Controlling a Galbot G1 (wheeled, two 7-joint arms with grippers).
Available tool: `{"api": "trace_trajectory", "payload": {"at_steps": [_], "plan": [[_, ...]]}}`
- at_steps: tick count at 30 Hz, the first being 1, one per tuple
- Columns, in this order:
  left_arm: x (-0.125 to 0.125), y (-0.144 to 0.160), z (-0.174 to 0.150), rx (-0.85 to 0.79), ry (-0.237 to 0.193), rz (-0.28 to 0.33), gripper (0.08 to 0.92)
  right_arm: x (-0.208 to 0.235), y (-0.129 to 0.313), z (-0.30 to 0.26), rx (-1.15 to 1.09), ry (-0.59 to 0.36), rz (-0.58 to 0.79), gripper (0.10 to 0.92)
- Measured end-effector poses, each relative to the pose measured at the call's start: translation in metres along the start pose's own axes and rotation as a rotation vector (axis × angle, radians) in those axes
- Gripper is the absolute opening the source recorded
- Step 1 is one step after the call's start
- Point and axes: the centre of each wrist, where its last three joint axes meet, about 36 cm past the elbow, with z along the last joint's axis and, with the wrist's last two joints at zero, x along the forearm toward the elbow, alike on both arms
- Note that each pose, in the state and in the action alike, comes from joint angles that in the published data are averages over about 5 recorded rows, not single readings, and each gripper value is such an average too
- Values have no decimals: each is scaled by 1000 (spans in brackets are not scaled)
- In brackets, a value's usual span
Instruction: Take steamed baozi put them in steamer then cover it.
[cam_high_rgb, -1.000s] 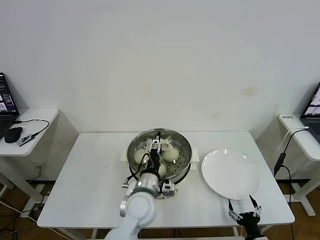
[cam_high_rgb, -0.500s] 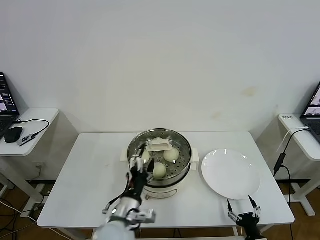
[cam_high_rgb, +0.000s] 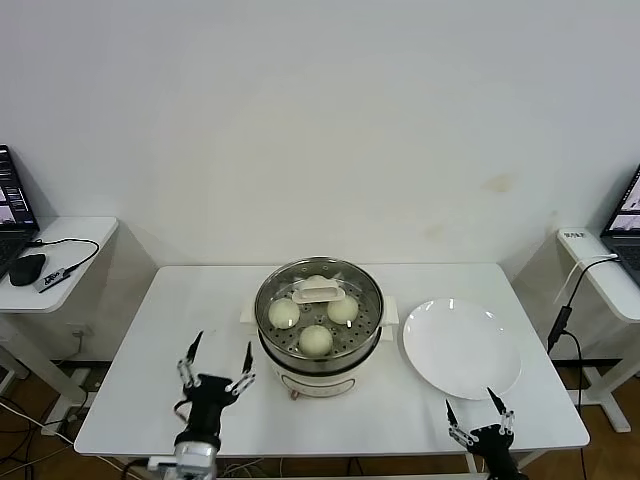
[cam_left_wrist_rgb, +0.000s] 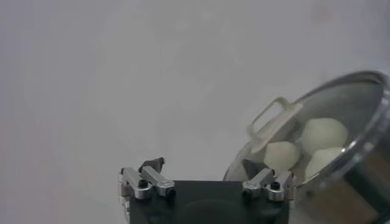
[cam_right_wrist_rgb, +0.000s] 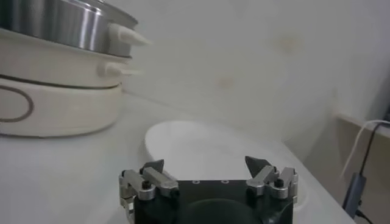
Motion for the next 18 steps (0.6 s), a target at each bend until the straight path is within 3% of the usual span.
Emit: {"api": "trace_trajectory", "payload": {"at_steps": [7, 12, 18], "plan": [[29, 10, 28, 249, 89, -65, 823, 9, -4, -14, -9, -5, -55, 823], [50, 16, 39, 295, 108, -88, 823, 13, -2, -22, -26, 4, -90, 823], [69, 15, 44, 309, 123, -71, 823, 19, 6, -32, -65, 15, -124, 823]]}}
